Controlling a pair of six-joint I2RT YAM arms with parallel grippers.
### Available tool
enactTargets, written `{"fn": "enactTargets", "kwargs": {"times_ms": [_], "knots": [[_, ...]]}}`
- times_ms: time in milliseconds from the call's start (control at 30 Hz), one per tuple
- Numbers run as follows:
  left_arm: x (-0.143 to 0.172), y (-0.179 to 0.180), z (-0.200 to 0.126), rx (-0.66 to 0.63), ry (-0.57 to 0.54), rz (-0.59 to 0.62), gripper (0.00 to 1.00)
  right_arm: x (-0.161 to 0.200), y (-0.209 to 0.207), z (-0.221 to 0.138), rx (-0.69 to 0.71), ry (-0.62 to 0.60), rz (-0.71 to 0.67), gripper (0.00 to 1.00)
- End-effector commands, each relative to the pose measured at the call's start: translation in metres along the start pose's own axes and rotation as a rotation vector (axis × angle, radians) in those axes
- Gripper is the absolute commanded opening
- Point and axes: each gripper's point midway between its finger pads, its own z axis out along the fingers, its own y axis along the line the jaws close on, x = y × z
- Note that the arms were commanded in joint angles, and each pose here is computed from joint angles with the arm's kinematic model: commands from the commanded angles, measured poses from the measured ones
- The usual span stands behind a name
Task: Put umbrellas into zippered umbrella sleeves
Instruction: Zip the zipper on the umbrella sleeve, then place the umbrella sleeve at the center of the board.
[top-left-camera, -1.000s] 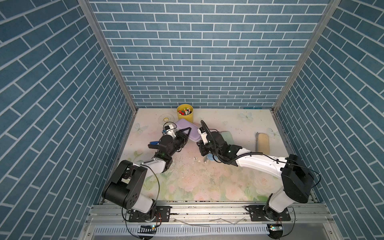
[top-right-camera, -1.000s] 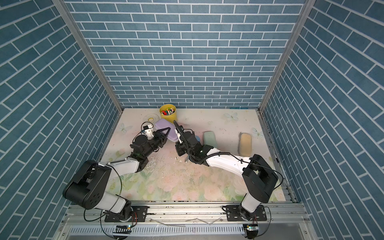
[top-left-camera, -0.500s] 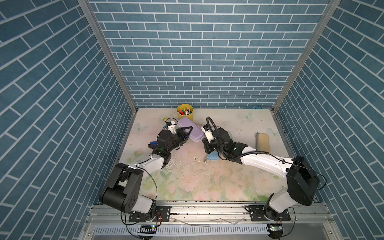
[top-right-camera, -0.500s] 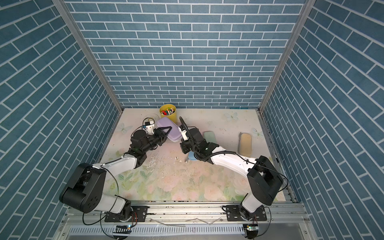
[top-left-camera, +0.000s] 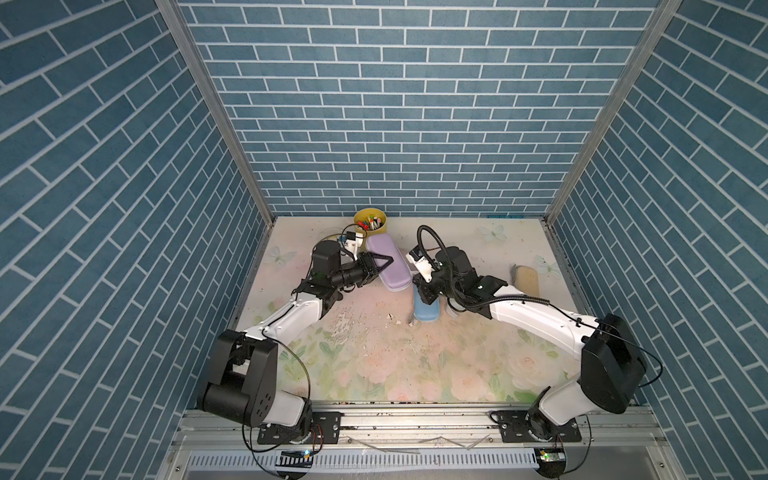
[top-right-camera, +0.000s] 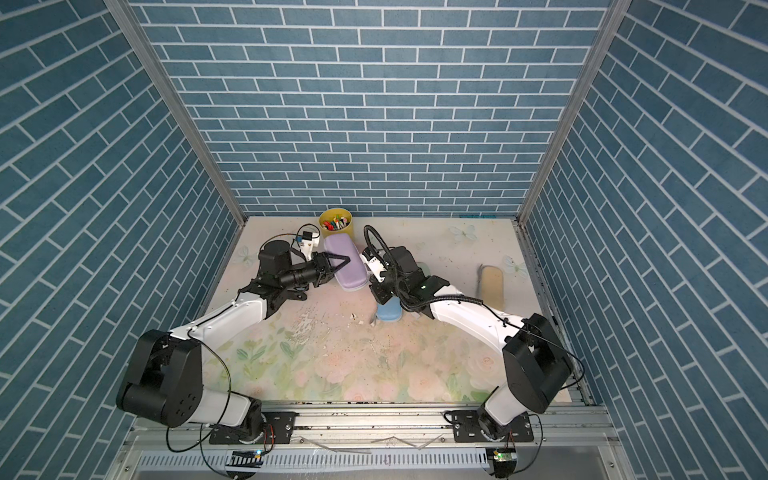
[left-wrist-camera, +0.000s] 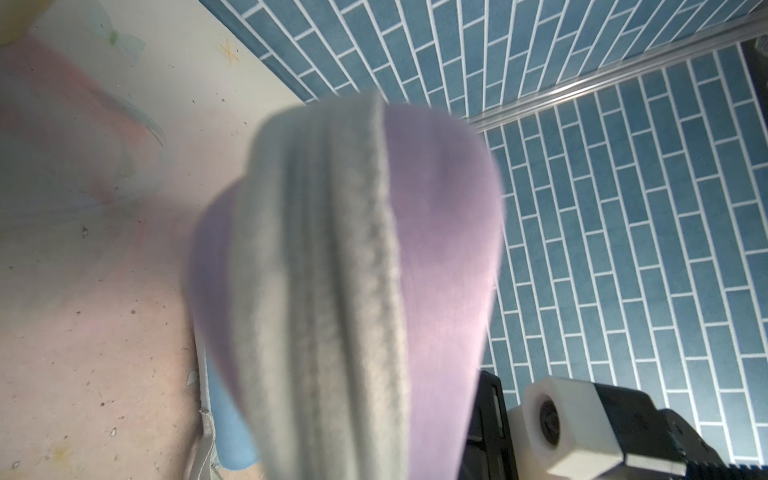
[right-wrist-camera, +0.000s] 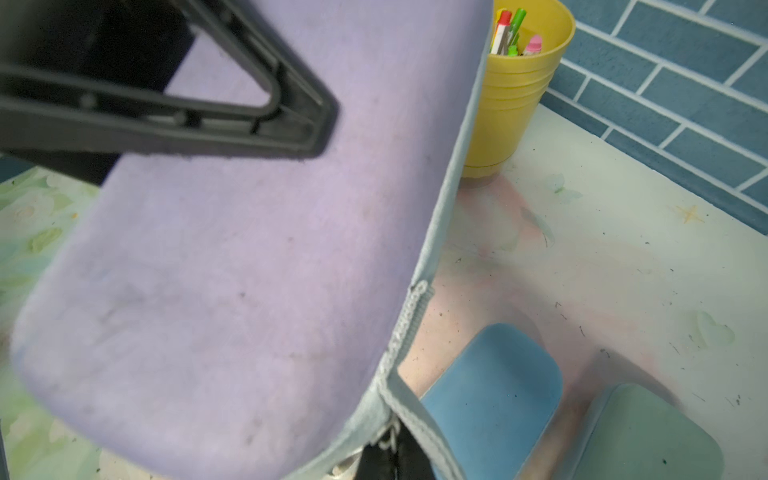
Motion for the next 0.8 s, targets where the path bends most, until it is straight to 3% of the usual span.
{"fn": "enactTargets", "kwargs": {"times_ms": [0, 67, 133, 233, 467, 567, 600, 767], "knots": [[0.038, -0.012, -0.001, 0.078, 0.220, 0.048, 0.00, -0.019, -0.019, -0.011, 0.039, -0.029, -0.012, 0.00], [0.042, -0.008, -0.003, 0.060, 0.256, 0.068, 0.02, -0.013, -0.017, -0.011, 0.022, 0.002, 0.027, 0.01], [0.036, 0.015, -0.013, -0.061, 0.244, 0.085, 0.05, -0.003, -0.016, -0.020, -0.020, 0.059, 0.102, 0.25], [0.032, 0.059, -0.021, -0.257, 0.248, 0.113, 0.06, 0.021, -0.025, -0.036, -0.025, 0.117, 0.192, 0.38], [0.054, 0.100, 0.009, -0.331, 0.423, 0.118, 0.07, 0.027, -0.058, -0.064, 0.092, 0.050, 0.284, 0.40], [0.065, 0.116, 0.022, -0.377, 0.505, 0.125, 0.15, 0.022, -0.066, -0.067, 0.109, 0.016, 0.303, 0.40], [0.068, 0.124, 0.025, -0.406, 0.526, 0.124, 0.20, 0.021, -0.069, -0.068, 0.115, 0.010, 0.310, 0.40], [0.062, 0.162, 0.013, -0.646, 0.577, 0.176, 0.75, 0.013, -0.080, -0.076, 0.138, -0.036, 0.331, 0.40]]}}
